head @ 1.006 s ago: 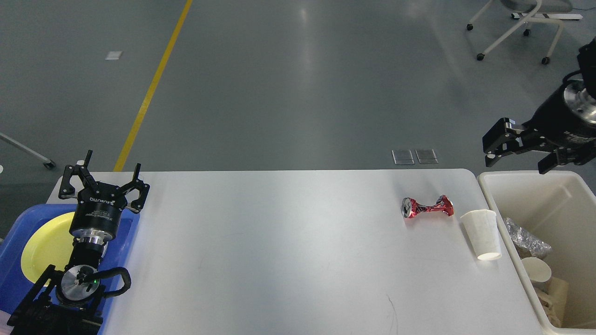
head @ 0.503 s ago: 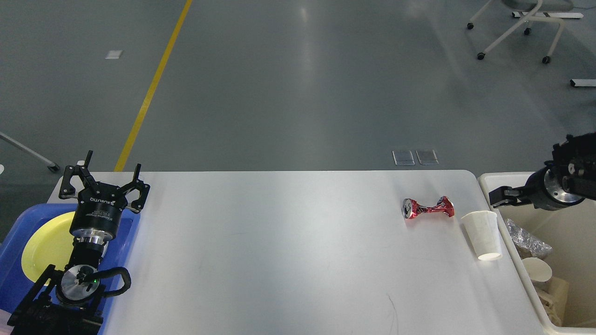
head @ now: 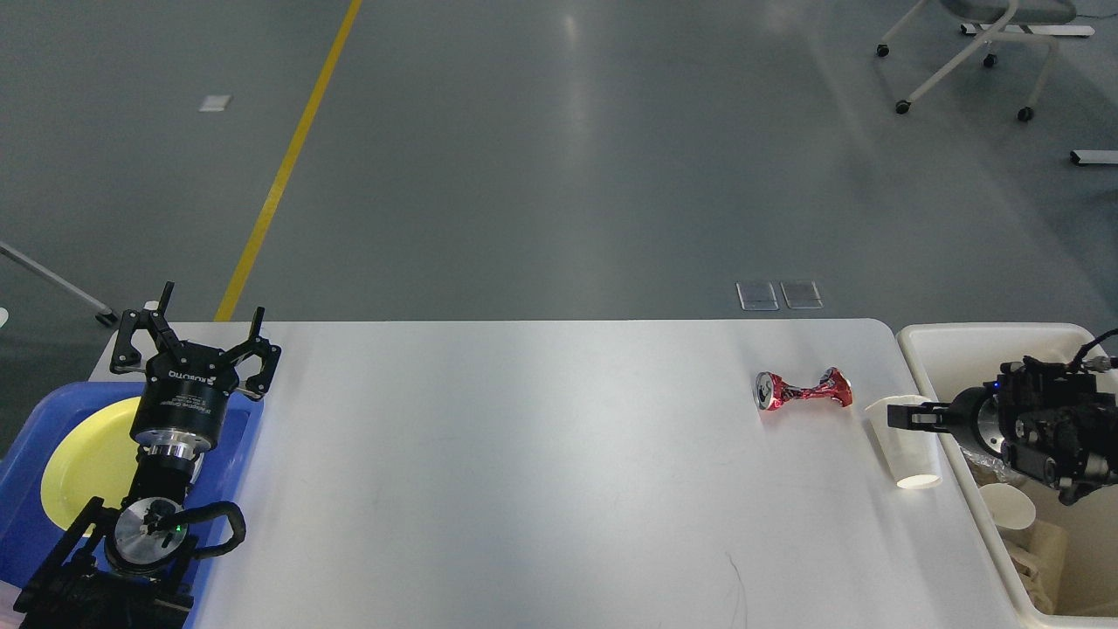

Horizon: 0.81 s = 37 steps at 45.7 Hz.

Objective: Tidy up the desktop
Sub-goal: 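Lower the right gripper and grasp the standing white paper cup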

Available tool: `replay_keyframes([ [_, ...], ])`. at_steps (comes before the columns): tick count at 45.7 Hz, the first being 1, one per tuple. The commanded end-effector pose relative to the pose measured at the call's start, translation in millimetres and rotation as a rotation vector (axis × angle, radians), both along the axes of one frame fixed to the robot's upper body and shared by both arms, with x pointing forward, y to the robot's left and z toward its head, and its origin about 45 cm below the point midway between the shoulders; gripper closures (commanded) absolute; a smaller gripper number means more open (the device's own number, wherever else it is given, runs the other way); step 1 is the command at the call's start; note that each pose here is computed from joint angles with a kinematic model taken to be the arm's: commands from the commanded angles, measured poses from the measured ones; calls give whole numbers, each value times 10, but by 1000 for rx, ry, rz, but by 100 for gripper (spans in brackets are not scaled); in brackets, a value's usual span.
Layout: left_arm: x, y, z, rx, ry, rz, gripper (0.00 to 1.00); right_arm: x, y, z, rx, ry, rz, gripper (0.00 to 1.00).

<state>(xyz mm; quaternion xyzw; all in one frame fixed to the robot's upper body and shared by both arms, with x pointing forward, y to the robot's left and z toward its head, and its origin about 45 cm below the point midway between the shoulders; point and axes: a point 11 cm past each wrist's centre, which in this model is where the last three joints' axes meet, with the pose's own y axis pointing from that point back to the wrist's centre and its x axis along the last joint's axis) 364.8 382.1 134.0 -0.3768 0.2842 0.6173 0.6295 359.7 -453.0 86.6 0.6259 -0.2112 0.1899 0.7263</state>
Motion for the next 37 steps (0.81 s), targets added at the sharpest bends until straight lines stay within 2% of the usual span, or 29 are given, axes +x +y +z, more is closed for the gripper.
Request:
replay_keyframes([
  [1,1,0,0,0,0,0,4,-62,58,-145,9,6,2,11],
  [37,0,1,1,0,-1,1,4,-115,212,-324,19,-3,7,12],
])
